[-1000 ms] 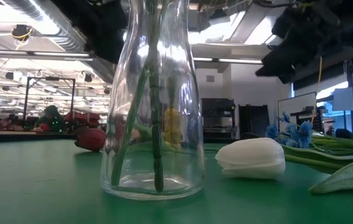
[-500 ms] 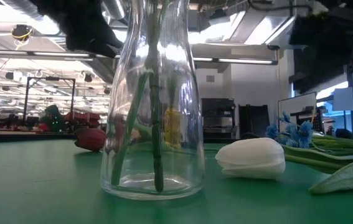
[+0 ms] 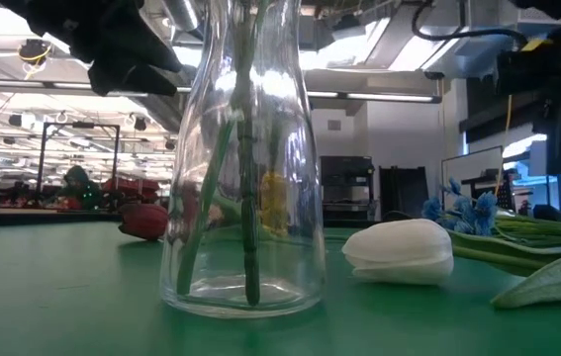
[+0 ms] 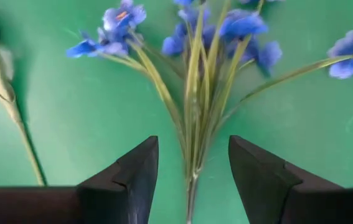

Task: Sort flowers into vase by color
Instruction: Put the blue flowers into the yellow vase

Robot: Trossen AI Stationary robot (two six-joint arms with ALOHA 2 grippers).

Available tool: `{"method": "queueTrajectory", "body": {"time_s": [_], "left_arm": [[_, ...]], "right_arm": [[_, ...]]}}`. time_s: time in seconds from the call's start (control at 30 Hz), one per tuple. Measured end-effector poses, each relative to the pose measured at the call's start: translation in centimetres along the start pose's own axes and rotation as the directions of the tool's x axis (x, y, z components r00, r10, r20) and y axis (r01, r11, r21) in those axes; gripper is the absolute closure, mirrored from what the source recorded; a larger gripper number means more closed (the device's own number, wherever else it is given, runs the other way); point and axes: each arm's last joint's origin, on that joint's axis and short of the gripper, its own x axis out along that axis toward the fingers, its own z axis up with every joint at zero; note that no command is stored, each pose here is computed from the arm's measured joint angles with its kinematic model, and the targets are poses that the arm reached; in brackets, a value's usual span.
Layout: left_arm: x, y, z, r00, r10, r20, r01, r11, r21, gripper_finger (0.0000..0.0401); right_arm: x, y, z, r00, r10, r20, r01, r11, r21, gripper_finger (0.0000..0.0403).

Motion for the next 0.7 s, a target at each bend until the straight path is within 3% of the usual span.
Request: {"method": "queueTrajectory", "body": {"time_s": [0.33, 0.7], "left_arm": [[0.0, 0.0, 0.1, 1.0, -0.002, 0.006, 0.002, 1.0, -0.005, 0.0168], [0.0, -0.1, 0.2, 1.0, -0.008, 0.015, 0.008, 1.0, -0.013, 0.0168]], "right_arm": [[3.8, 1.1, -1.2, 0.99, -0.057, -0.13, 0.045, 0.995, -0.093, 0.021], [7.5, 0.1, -2.5, 0.957, -0.212, -0.198, 0.203, 0.977, -0.067, 0.021]]}}
